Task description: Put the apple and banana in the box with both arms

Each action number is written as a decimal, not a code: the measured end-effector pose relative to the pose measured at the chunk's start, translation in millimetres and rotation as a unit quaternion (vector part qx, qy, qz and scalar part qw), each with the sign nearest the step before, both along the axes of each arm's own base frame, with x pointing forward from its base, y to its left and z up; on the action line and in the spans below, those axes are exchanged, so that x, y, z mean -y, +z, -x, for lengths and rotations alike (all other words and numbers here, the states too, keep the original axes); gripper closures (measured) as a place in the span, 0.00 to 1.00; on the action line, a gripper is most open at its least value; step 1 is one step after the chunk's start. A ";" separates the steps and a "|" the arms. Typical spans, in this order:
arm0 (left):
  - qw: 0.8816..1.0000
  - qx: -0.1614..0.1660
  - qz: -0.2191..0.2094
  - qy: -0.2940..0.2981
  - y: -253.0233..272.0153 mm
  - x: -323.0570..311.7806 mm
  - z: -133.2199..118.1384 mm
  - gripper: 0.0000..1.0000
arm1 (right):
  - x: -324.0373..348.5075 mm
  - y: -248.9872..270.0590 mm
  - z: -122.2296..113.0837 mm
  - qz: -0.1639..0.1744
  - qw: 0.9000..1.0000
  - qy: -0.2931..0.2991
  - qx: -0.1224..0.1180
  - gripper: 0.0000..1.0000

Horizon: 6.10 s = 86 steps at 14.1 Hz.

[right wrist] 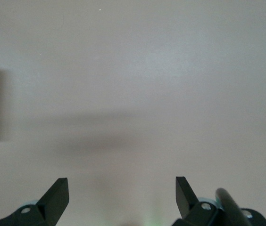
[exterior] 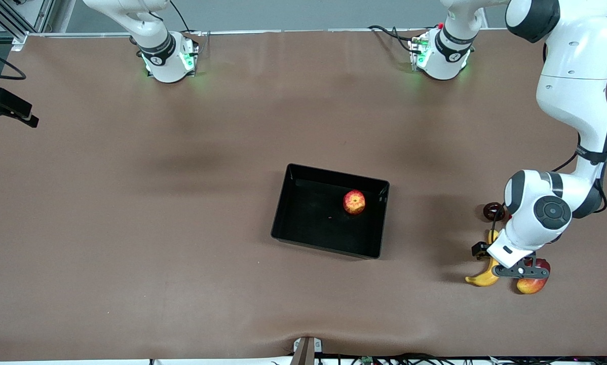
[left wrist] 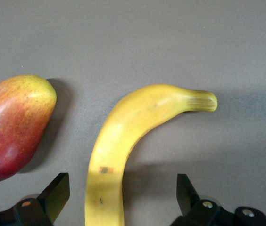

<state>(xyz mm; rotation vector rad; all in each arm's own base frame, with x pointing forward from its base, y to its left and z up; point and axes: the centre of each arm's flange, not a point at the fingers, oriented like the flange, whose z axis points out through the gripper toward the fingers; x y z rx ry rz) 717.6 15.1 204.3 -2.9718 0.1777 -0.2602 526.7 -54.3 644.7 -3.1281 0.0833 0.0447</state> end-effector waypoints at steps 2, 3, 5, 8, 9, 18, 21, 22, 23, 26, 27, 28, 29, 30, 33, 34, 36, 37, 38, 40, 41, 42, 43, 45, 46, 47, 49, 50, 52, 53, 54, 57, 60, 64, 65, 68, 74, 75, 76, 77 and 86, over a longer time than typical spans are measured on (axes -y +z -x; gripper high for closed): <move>1.000 0.001 -0.018 -0.022 -7.3 -9.3 0.5 0.00 | -0.1 -0.1 0.1 -0.001 1.000 0.000 0.000 0.00; 0.999 -0.001 -0.022 -0.028 -11.2 -18.8 1.3 0.03 | -0.3 -0.1 0.1 -0.001 1.000 0.000 0.000 0.00; 0.999 -0.003 -0.024 -0.032 -15.2 -33.8 2.5 0.11 | -0.5 -0.1 0.0 -0.002 1.000 0.000 0.000 0.00; 0.999 0.001 -0.023 -0.034 -13.1 -33.8 0.8 0.45 | -0.6 -0.4 0.4 -0.003 1.000 0.000 -0.002 0.00; 0.999 0.003 -0.022 -0.035 -11.8 -31.6 -0.1 0.57 | -0.6 -0.7 0.8 -0.004 1.000 0.000 -0.004 0.00; 0.998 -0.023 -0.004 -0.056 64.2 43.5 -1.0 0.66 | 1.6 -1.2 1.3 -0.005 1.000 -0.002 -0.006 0.00; 0.998 -0.041 0.011 -0.049 118.8 82.6 10.7 0.66 | 1.6 -1.3 1.3 -0.005 1.000 -0.002 -0.006 0.00; 0.998 -0.044 0.015 -0.045 130.4 95.5 15.0 0.66 | 1.6 -1.3 1.3 -0.005 1.000 -0.002 -0.006 0.00; 0.998 -0.046 0.019 -0.040 139.4 110.2 19.2 0.66 | 1.6 -1.3 1.3 -0.006 1.000 -0.002 -0.006 0.00; 0.998 -0.046 0.049 -0.013 154.4 170.8 34.5 0.66 | 1.8 -1.3 1.4 -0.006 1.000 -0.003 -0.006 0.00; 0.997 -0.044 0.059 -0.002 157.4 193.7 41.0 0.66 | 1.9 -1.3 1.4 -0.006 1.000 -0.003 -0.006 0.00; 0.997 -0.043 0.067 0.010 159.6 216.5 47.9 0.66 | 2.0 -1.4 1.4 -0.006 1.000 -0.003 -0.006 0.00; 0.996 -0.042 0.072 0.020 160.7 239.4 55.4 0.66 | 2.0 -1.4 1.4 -0.006 1.000 -0.003 -0.006 0.00; 0.996 -0.042 0.076 0.029 161.0 262.4 63.7 0.66 | 1.8 -1.4 1.4 -0.007 1.000 -0.003 -0.006 0.00; 0.994 -0.040 0.084 0.056 161.5 318.2 87.4 0.66 | 1.5 -1.4 1.4 -0.008 1.000 -0.003 -0.006 0.00; 0.993 -0.039 0.087 0.065 162.1 332.3 94.0 0.66 | 1.5 -1.5 1.5 -0.009 1.000 -0.003 -0.006 0.00; 0.992 -0.038 0.092 0.077 162.7 361.9 108.2 0.66 | 1.4 -2.0 2.0 -0.010 1.000 -0.003 -0.009 0.00; 0.991 -0.038 0.096 0.083 161.9 377.3 115.0 0.66 | 1.3 -2.0 2.0 -0.010 1.000 -0.003 -0.009 0.00; 0.990 -0.039 0.099 0.089 160.1 391.2 120.6 0.66 | 1.2 -2.1 2.1 -0.011 1.000 -0.003 -0.009 0.00; 0.989 -0.043 0.105 0.097 154.1 412.4 128.6 0.66 | 0.9 -2.2 2.2 -0.012 1.000 -0.003 -0.010 0.00; 0.988 -0.045 0.106 0.099 150.6 417.8 130.4 0.66 | 0.4 -2.2 2.2 -0.013 1.000 -0.002 -0.010 0.00; 0.988 -0.048 0.106 0.099 146.8 420.4 131.2 0.66 | -0.7 -2.2 2.1 -0.015 1.000 -0.001 -0.010 0.00; 0.988 -0.051 0.106 0.098 143.0 421.8 131.7 0.66 | -1.6 -2.2 2.0 -0.016 1.000 -0.001 -0.010 0.00; 0.988 -0.056 0.104 0.097 134.4 428.7 135.3 0.66 | -2.3 -2.3 2.0 -0.017 1.000 0.000 -0.010 0.00; 0.989 -0.058 0.101 0.097 129.2 432.9 137.9 0.66 | -2.1 -2.3 2.1 -0.017 1.000 0.000 -0.010 0.00; 0.989 -0.060 0.098 0.096 124.0 436.5 140.1 0.66 | -1.7 -2.3 2.2 -0.017 1.000 -0.001 -0.010 0.00; 0.989 -0.063 0.097 0.092 116.6 444.8 144.0 0.66 | -1.4 -2.3 2.2 -0.017 1.000 -0.001 -0.010 0.00; 0.989 -0.062 0.096 0.091 113.5 447.7 144.7 0.66 | -1.4 -2.3 2.2 -0.017 1.000 -0.001 -0.010 0.00; 0.990 -0.059 0.094 0.087 108.4 453.7 146.3 0.66 | -1.4 -2.3 2.2 -0.017 1.000 -0.001 -0.010 0.00; 0.990 -0.056 0.092 0.087 105.9 455.2 145.9 0.66 | -1.4 -2.4 2.3 -0.017 1.000 -0.001 -0.011 0.00; 0.991 -0.053 0.091 0.088 104.6 454.8 143.8 0.66 | -1.4 -2.4 2.3 -0.017 1.000 -0.001 -0.011 0.00; 0.990 -0.046 0.101 0.086 99.5 458.3 141.4 0.66 | -1.1 -2.4 2.3 -0.017 1.000 -0.001 -0.011 0.00; 0.991 -0.048 0.096 0.077 84.3 470.9 148.2 0.66 | -1.1 -2.5 2.3 -0.017 1.000 -0.001 -0.011 0.00; 0.992 -0.033 0.100 0.068 60.7 484.4 147.1 0.66 | -1.0 -2.7 2.2 -0.017 1.000 -0.001 -0.011 0.00; 0.992 -0.031 0.103 0.067 53.2 486.5 146.3 0.66 | -0.9 -2.8 2.1 -0.017 1.000 -0.001 -0.011 0.00; 0.992 -0.038 0.106 0.065 27.5 490.6 148.4 0.66 | 0.1 -3.1 2.1 -0.017 1.000 -0.002 -0.011 0.00; 0.992 -0.039 0.102 0.059 -4.6 497.4 154.0 0.59 | 3.3 -3.3 2.3 -0.017 1.000 -0.005 -0.011 0.00; 0.992 -0.037 0.103 0.060 -3.3 496.8 152.3 0.51 | 4.3 -3.3 2.4 -0.017 1.000 -0.006 -0.011 0.00; 0.992 -0.033 0.104 0.061 0.3 495.8 148.8 0.39 | 4.9 -3.3 2.5 -0.017 1.000 -0.007 -0.011 0.00; 0.992 -0.027 0.107 0.063 6.7 494.9 144.4 0.30 | 5.2 -3.3 2.5 -0.017 1.000 -0.007 -0.011 0.00; 0.988 0.023 0.073 0.132 222.8 346.1 63.1 0.00 | 6.5 -4.5 2.0 -0.018 1.000 -0.008 -0.013 0.00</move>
